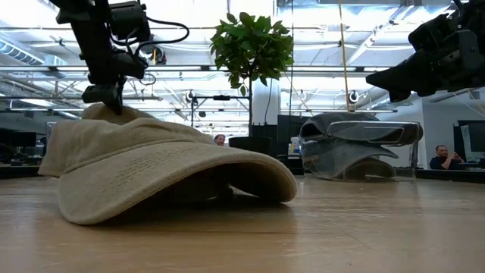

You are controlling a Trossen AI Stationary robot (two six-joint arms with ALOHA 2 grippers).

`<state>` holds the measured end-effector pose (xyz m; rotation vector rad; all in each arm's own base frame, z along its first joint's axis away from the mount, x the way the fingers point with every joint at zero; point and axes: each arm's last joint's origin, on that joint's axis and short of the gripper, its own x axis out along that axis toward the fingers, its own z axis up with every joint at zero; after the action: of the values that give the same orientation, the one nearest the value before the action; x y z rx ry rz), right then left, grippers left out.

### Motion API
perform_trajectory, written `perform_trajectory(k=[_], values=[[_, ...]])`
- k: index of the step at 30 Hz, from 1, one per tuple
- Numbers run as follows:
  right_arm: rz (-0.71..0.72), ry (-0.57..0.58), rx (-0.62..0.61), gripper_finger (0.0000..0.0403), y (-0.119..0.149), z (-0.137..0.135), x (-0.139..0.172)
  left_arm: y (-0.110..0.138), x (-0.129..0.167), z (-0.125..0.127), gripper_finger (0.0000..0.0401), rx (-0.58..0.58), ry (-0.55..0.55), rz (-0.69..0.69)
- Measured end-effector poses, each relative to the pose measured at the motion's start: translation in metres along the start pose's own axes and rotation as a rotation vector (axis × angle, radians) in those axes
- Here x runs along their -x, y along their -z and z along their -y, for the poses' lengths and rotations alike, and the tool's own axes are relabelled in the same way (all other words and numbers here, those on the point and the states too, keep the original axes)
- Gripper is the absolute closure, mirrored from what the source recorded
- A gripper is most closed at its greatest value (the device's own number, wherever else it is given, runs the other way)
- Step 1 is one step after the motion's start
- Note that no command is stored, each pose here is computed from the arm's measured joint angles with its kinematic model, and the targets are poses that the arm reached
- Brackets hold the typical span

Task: Pick & Place hat
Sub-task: Put the left brown cap into the left transparent bin

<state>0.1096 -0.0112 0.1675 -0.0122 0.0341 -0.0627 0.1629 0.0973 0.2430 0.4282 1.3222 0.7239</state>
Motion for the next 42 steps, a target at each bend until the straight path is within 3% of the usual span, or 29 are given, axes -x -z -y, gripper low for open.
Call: perform_trajectory(k=[12, 15, 18, 21, 23, 29, 37, 42], values=[[0.0, 0.0, 0.0, 0.0403, 0.0, 0.0, 0.0, 0.004, 0.002, -0.009, 0.0241, 0.087, -0.335, -0.126], [0.0, 0.0, 0.0, 0.0403, 0.0, 0.0, 0.0, 0.004, 0.001, -0.008, 0.0222, 0.197, -0.298, -0.098], [0.001, 0.0, 0.0, 0.0403, 0.0, 0.0, 0.0, 0.002, 0.0, -0.003, 0.0216, 0.325, -0.129, -0.038], [0.0, 0.0, 0.0, 0.0403, 0.0, 0.0, 0.0, 0.001, 0.0, 0.001, 0.023, 0.437, 0.029, -0.011], [0.001, 0.0, 0.0, 0.0403, 0.0, 0.0, 0.0, 0.004, 0.0, 0.004, 0.0254, 0.474, 0.061, -0.04], [0.0, 0.0, 0.0, 0.0403, 0.0, 0.0, 0.0, 0.017, 0.001, 0.004, 0.0382, 0.447, -0.039, -0.163], [0.0, 0.0, 0.0, 0.0403, 0.0, 0.0, 0.0, 0.015, 0.004, 0.006, 0.0395, 0.413, -0.049, -0.135], [0.0, 0.0, 0.0, 0.0403, 0.0, 0.0, 0.0, 0.013, 0.006, 0.011, 0.0395, 0.377, 0.036, -0.117]])
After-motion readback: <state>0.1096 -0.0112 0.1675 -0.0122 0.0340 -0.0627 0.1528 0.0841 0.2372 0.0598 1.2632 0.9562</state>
